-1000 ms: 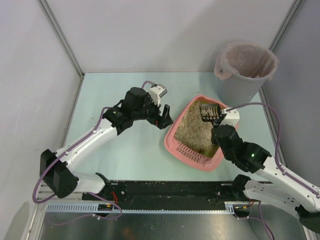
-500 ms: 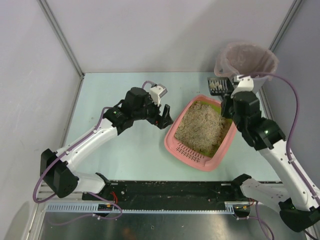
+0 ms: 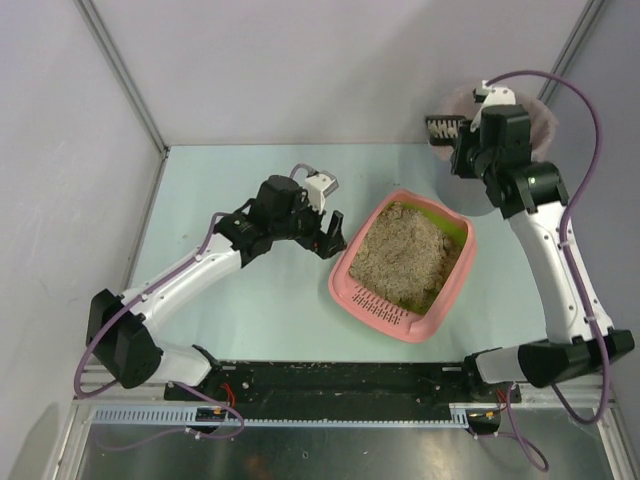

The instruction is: Clean the litter box

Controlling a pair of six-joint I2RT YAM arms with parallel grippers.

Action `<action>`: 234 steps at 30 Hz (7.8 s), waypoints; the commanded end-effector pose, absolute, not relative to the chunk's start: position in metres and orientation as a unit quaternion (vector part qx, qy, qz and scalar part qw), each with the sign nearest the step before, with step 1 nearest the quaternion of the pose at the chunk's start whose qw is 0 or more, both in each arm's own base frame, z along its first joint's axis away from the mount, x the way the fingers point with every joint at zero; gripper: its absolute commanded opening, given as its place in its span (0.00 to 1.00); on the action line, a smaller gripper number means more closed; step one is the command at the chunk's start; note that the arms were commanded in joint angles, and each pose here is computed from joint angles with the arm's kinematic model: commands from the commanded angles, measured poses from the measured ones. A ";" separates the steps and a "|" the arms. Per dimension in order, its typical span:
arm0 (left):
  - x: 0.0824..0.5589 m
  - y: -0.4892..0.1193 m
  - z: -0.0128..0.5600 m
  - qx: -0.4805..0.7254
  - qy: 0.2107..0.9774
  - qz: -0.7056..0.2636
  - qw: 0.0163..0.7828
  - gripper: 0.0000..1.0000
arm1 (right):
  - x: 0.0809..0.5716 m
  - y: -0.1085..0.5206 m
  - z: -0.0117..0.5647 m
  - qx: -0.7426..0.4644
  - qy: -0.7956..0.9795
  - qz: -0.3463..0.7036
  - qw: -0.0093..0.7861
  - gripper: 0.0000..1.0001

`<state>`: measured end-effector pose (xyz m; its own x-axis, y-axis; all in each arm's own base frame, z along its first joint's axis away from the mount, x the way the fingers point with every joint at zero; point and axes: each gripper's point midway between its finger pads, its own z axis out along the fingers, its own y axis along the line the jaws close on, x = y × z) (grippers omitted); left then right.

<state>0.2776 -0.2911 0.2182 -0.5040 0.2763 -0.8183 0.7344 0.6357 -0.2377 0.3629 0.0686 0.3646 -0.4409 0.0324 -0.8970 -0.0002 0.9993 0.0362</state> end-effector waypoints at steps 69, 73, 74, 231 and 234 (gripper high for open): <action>0.279 -0.292 0.215 0.318 0.814 -0.294 0.388 0.93 | 0.507 -0.076 0.396 0.356 0.599 0.568 0.438 0.00; 0.279 -0.292 0.217 0.317 0.813 -0.296 0.389 0.93 | 0.495 -0.070 0.422 0.340 0.589 0.577 0.453 0.00; 0.278 -0.292 0.216 0.317 0.813 -0.297 0.388 0.93 | 0.493 -0.069 0.425 0.338 0.587 0.580 0.452 0.00; 0.307 -0.222 0.276 0.174 0.772 -0.275 0.545 1.00 | 0.297 0.186 0.148 0.099 0.857 0.091 0.497 0.77; 0.309 -0.217 0.276 0.164 0.773 -0.274 0.548 1.00 | 0.304 0.177 0.159 0.077 0.850 0.100 0.511 0.77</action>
